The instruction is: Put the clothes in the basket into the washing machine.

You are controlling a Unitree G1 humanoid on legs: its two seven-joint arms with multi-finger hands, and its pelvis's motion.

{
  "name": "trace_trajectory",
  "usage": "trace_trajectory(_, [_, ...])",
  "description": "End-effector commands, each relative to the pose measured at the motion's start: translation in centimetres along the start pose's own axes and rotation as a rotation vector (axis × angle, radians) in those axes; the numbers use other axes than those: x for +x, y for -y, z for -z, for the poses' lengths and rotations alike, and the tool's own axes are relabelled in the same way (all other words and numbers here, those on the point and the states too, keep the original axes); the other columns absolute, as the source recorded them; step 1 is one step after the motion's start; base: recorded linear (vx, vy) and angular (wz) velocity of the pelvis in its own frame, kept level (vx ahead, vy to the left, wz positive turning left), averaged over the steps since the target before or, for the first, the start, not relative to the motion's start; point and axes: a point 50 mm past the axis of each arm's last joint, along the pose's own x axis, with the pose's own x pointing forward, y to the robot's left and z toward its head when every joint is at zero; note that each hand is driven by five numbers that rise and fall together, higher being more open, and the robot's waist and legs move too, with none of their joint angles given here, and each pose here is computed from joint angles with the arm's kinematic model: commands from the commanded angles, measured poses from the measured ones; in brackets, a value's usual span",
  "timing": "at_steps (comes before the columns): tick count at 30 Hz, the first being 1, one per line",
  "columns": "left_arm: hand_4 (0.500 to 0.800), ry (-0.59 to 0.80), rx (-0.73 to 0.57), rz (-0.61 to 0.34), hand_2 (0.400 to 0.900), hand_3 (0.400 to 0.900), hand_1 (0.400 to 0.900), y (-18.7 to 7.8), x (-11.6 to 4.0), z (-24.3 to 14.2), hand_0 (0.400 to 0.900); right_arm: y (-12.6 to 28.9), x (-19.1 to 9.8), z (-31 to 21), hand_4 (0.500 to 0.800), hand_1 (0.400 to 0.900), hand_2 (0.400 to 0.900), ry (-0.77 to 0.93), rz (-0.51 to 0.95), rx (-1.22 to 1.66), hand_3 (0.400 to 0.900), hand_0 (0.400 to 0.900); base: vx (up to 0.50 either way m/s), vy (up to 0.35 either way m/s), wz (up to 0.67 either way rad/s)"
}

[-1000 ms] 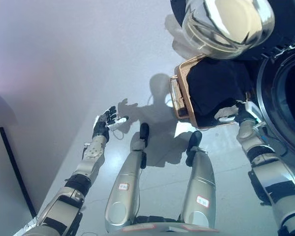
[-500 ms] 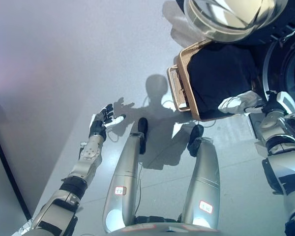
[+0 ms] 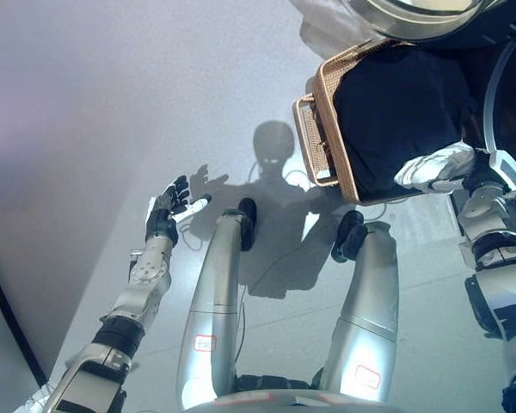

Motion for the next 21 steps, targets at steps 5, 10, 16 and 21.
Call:
trace_trajectory(5, [0.8,0.08,-0.035,-0.092,0.9,0.9,0.9,-3.0,-1.6,-0.9,0.9,3.2,0.6,1.6,0.8,0.9,0.9,-0.028,0.081,-0.037,0.9,0.9,-0.012,-0.003,0.04])
trace_trajectory(10, [0.8,0.095,-0.035,-0.094,0.9,0.9,0.9,-3.1,-2.0,-1.2,0.9,2.8,0.5,1.4,0.692,0.72,0.72,-0.023,0.064,-0.035,0.72,0.72,0.0,0.0,0.0])
trace_trajectory(16, [0.8,0.068,-0.035,-0.092,0.9,0.9,0.9,-3.0,-2.1,-0.6,0.9,1.9,0.4,0.8,0.5,0.4,0.4,-0.007,0.038,-0.039,0.4,0.4,0.005,-0.002,-0.02])
trace_trajectory(21, [0.8,0.037,-0.035,-0.108,0.9,0.9,0.9,-3.2,-2.1,0.1,0.9,1.7,0.4,0.7,0.5,0.4,0.4,-0.004,0.04,-0.03,0.4,0.4,0.005,-0.01,-0.02])
